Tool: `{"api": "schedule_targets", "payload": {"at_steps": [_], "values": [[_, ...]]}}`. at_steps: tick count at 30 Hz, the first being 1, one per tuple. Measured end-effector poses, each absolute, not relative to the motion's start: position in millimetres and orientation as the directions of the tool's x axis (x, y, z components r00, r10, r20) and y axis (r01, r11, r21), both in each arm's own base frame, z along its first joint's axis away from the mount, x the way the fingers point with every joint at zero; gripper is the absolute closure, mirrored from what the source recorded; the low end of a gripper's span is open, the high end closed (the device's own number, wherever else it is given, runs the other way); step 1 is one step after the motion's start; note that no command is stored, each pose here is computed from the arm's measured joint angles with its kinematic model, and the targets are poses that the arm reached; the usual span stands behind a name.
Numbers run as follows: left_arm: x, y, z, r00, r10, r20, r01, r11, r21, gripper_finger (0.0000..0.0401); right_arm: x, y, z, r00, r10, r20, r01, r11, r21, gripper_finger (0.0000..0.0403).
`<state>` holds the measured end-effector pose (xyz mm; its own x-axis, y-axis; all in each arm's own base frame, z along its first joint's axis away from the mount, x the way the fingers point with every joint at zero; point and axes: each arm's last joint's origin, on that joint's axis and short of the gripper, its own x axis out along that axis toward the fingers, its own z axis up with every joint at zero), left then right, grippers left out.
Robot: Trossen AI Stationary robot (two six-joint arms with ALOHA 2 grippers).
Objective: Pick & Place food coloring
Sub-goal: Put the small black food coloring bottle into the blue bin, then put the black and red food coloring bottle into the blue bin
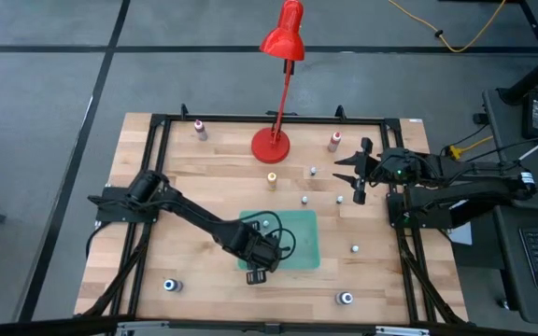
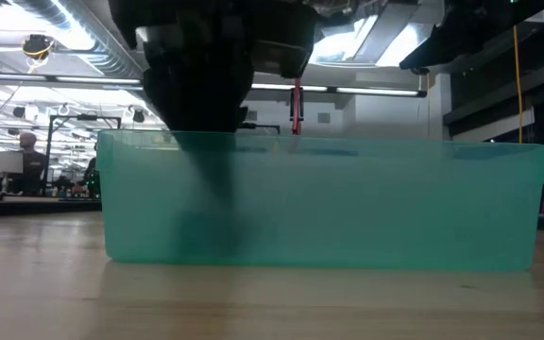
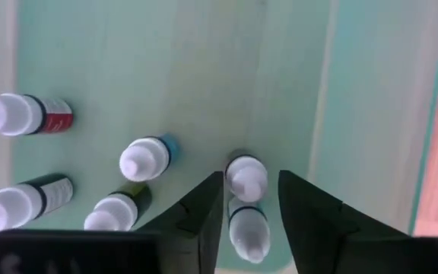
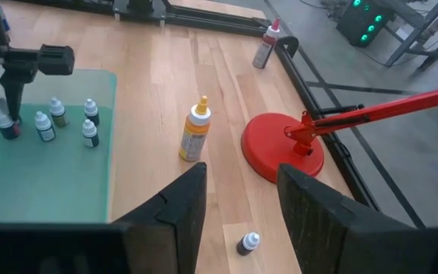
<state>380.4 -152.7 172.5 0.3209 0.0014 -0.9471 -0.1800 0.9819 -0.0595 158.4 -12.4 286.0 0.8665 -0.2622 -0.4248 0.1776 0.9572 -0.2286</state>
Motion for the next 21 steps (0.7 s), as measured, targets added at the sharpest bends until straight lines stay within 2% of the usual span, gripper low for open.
{"api": "schedule_targets", "payload": {"at_steps": [6, 12, 21], "values": [[386, -152, 194, 0.323, -0.014, -0.946, -0.145, 0.987, -0.064, 0.0265, 158, -12, 286, 0.866, -0.263, -0.425, 0.165, 0.953, -0.253, 0.024], [390, -151, 232, 0.322, 0.009, -0.947, -0.073, 0.997, -0.015, 0.0263, 158, -12, 286, 0.866, -0.263, -0.425, 0.164, 0.953, -0.255, 0.024], [396, -124, 300, 0.411, 0.323, -0.853, -0.082, 0.945, 0.318, 0.0265, 158, -12, 286, 0.866, -0.263, -0.425, 0.164, 0.953, -0.255, 0.024]]}}
